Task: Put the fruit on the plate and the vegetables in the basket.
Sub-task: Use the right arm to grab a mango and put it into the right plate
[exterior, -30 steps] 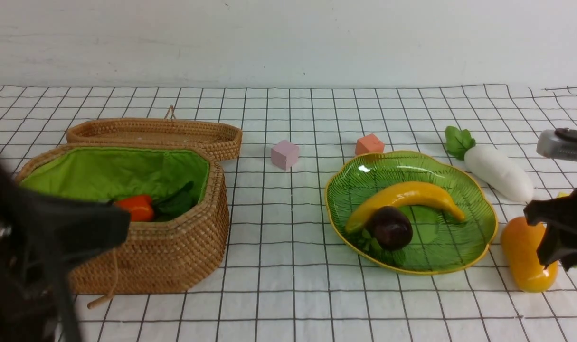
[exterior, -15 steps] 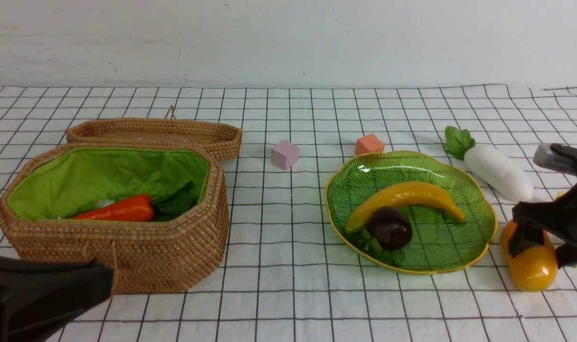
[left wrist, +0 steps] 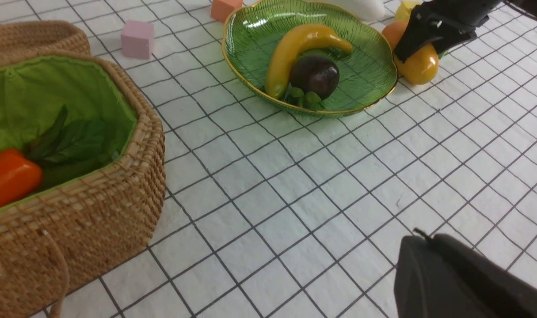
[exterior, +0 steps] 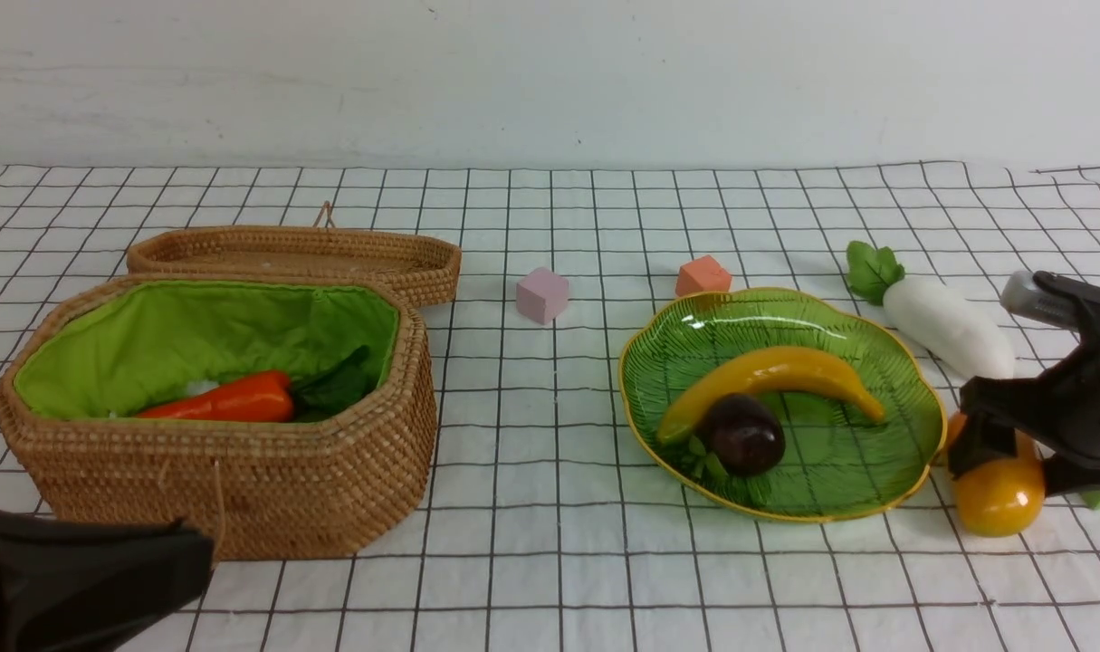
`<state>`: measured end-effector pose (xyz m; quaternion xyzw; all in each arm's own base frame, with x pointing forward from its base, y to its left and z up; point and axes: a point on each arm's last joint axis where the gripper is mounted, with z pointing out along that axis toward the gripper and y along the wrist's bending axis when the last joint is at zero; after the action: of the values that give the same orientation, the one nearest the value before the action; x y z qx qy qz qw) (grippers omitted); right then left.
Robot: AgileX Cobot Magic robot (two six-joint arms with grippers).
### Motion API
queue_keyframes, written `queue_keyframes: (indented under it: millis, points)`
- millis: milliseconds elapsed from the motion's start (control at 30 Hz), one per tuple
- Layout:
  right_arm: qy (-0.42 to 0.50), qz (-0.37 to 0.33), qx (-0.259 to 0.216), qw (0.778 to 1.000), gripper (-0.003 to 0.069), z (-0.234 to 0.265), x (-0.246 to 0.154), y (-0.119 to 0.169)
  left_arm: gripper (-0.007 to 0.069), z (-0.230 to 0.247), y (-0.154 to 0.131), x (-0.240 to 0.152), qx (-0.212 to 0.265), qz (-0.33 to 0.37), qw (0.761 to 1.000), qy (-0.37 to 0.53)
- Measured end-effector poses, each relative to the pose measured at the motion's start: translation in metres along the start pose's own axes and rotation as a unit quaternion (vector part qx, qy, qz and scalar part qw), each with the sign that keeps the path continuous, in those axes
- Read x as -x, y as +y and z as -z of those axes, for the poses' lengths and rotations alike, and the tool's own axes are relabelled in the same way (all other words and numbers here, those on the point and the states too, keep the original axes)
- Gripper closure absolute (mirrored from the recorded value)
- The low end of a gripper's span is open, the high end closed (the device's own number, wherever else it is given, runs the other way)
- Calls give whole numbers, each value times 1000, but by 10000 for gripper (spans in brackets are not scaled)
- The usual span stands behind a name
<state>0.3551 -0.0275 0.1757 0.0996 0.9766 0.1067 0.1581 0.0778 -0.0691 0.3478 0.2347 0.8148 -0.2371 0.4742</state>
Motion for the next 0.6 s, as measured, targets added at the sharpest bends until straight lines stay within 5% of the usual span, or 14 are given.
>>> queue_keyframes:
  millis: [367,600]
  points:
    - [-20,29,-7,999,78,67,-15,12,638,0,0,-3,1,0,1000,14]
    - [-86,81,48,992,78,105,-22,52,638,0,0,4,-2,0,1000,-24]
